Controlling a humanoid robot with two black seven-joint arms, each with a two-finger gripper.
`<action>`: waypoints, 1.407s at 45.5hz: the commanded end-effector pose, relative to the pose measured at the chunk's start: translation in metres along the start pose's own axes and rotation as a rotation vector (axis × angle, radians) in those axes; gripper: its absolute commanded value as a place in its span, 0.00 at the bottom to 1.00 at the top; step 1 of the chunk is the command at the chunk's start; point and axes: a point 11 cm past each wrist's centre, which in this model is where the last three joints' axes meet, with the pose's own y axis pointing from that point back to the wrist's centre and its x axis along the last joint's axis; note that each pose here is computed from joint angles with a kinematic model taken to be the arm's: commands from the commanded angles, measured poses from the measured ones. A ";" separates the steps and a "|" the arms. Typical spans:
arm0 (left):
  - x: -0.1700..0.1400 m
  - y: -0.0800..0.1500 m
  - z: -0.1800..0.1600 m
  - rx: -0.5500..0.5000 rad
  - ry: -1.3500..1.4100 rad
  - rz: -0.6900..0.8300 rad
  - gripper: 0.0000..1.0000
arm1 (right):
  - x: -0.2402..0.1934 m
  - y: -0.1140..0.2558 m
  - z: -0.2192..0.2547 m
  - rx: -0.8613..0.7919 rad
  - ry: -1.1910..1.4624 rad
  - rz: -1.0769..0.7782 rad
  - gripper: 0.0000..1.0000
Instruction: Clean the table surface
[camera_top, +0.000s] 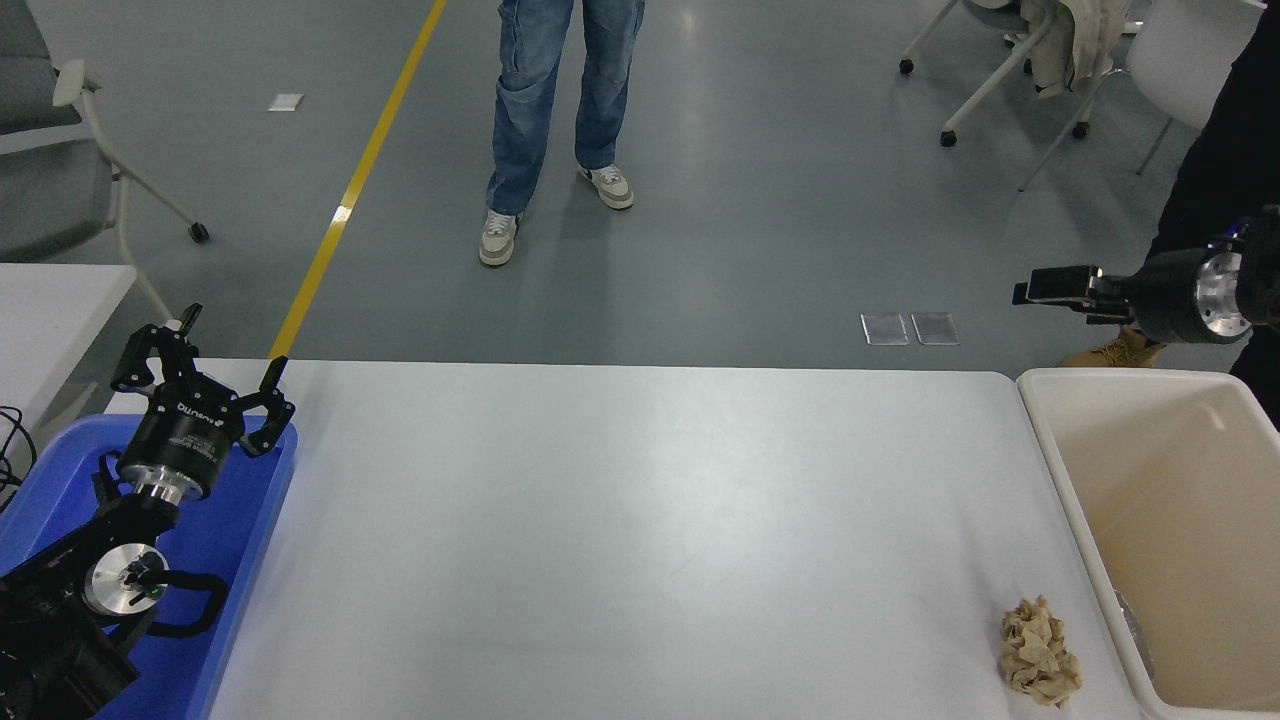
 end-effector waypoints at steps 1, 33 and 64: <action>0.000 0.000 0.000 0.000 0.000 0.000 1.00 | -0.035 -0.021 -0.012 -0.053 0.233 -0.245 0.99; 0.000 0.000 0.000 0.000 0.000 0.000 1.00 | -0.182 0.016 0.022 -0.021 0.159 -0.632 0.99; 0.000 0.000 0.000 0.000 0.000 0.000 1.00 | -0.194 0.003 -0.044 0.197 0.110 -0.603 0.99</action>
